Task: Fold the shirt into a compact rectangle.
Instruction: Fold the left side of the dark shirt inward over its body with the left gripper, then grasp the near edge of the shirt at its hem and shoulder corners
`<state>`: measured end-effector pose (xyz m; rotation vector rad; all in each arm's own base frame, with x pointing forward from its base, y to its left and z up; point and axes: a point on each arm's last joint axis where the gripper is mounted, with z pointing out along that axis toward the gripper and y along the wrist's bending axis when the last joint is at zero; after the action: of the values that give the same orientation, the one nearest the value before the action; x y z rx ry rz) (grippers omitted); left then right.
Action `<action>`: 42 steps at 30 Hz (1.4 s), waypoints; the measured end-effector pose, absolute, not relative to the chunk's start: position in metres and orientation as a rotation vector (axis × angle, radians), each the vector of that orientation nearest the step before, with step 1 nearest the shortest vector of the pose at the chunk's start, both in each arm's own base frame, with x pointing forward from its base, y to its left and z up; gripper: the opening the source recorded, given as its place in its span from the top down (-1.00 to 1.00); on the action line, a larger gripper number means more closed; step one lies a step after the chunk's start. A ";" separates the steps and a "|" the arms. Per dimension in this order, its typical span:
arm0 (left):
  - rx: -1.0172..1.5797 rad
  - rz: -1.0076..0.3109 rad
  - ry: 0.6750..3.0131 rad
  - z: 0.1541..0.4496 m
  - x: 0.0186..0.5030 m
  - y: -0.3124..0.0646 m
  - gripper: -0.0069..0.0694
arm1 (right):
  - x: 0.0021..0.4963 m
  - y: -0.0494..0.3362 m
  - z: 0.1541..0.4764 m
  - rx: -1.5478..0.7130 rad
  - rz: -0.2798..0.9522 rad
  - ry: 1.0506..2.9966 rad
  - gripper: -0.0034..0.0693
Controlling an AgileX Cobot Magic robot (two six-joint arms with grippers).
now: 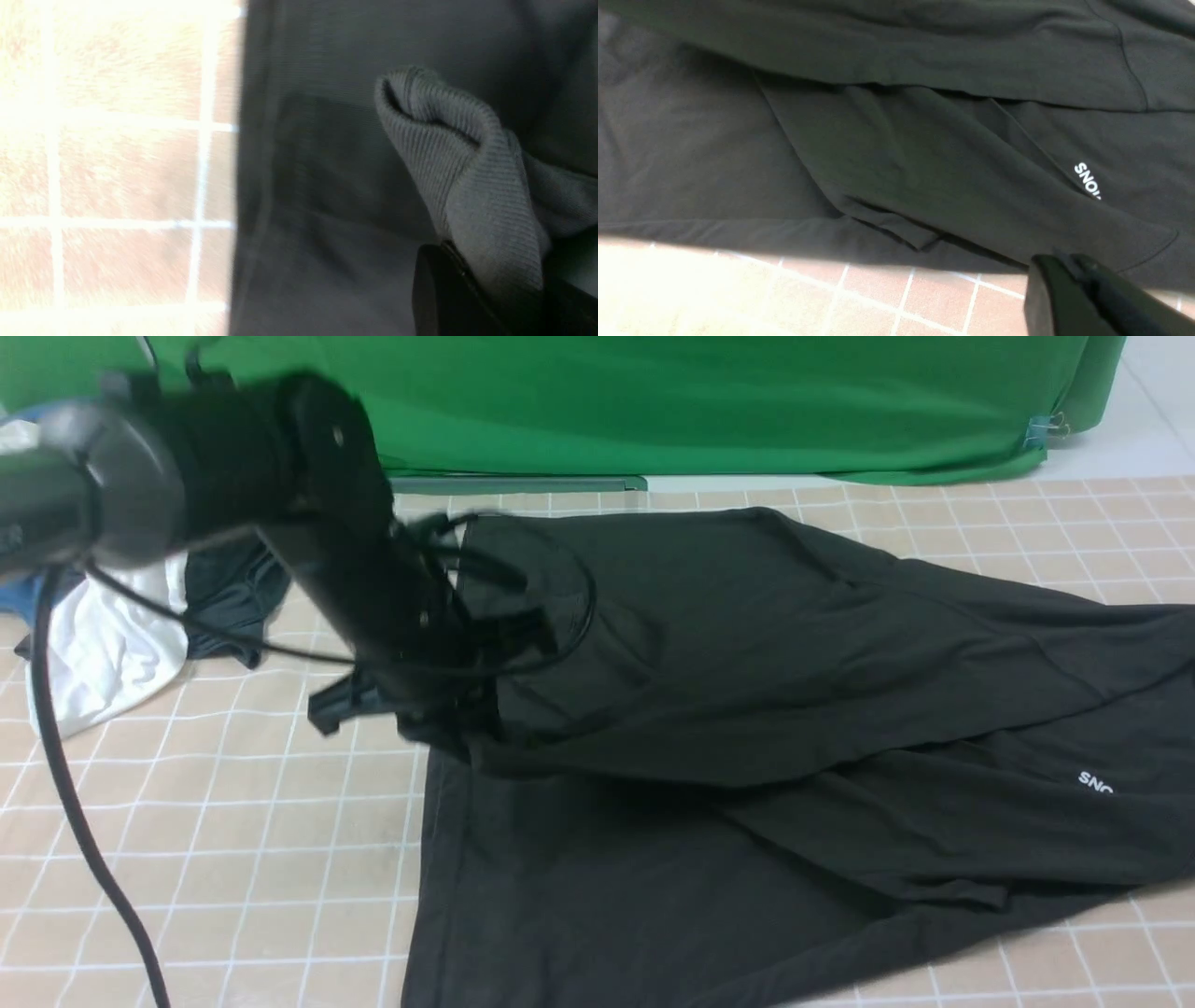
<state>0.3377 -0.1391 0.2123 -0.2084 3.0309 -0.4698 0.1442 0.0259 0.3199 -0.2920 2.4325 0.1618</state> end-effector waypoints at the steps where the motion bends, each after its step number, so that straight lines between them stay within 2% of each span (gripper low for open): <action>1: -0.213 -0.462 3.038 0.207 0.337 -0.139 0.66 | 0.144 0.026 0.320 -0.292 0.162 2.432 0.82; 4: -0.217 -0.445 3.055 0.200 0.335 -0.137 0.52 | 0.144 0.026 0.320 -0.291 0.161 2.430 0.82; 7: -0.202 -0.441 3.062 0.203 0.336 -0.138 0.24 | 0.144 0.026 0.320 -0.291 0.161 2.430 0.81; 8: -0.178 -0.428 3.063 0.207 0.338 -0.138 0.09 | 0.144 0.026 0.320 -0.291 0.161 2.430 0.81; 9: -0.175 -0.428 3.064 0.208 0.338 -0.138 0.09 | 0.144 0.026 0.320 -0.291 0.161 2.430 0.81; 10: -0.145 -0.417 3.055 0.217 0.342 -0.138 -0.06 | 0.144 0.026 0.320 -0.291 0.161 2.430 0.81; 14: -0.075 -0.395 3.063 0.245 0.348 -0.140 -0.41 | 0.144 0.026 0.320 -0.291 0.161 2.430 0.80; 18: -0.060 -0.395 3.078 0.254 0.346 -0.139 -0.60 | 0.144 0.026 0.320 -0.291 0.161 2.430 0.80; 24: -0.061 -0.368 3.140 0.238 0.334 -0.138 -0.64 | 0.144 0.026 0.320 -0.291 0.162 2.430 0.80; 27: -0.025 -0.381 3.068 0.226 0.337 -0.142 -0.58 | 0.145 0.026 0.320 -0.288 0.162 2.427 0.80; 31: 0.029 -0.426 2.824 0.230 0.357 -0.148 -0.38 | 0.147 0.026 0.320 -0.284 0.162 2.424 0.80; 35: 0.031 -0.460 2.807 0.230 0.358 -0.149 0.06 | 0.152 0.026 0.317 -0.282 0.164 2.442 0.80; 37: 0.038 -0.468 2.884 0.220 0.349 -0.150 0.33 | 0.154 0.027 0.315 -0.281 0.165 2.453 0.80; 38: 0.058 -0.453 2.932 0.209 0.341 -0.149 0.56 | 0.154 0.027 0.314 -0.278 0.166 2.458 0.80; 39: 0.059 -0.451 2.937 0.207 0.340 -0.149 0.56 | 0.155 0.027 0.314 -0.278 0.166 2.460 0.80; 40: 0.063 -0.430 2.977 0.193 0.332 -0.148 0.69 | 0.155 0.027 0.314 -0.277 0.167 2.462 0.80; 42: 0.080 -0.395 3.028 0.174 0.320 -0.144 0.78 | 0.155 0.027 0.314 -0.277 0.167 2.463 0.80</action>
<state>0.3198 -0.1440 0.1741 0.0797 3.0281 -0.3947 0.1554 0.0268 0.3135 -0.2774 2.4635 0.1668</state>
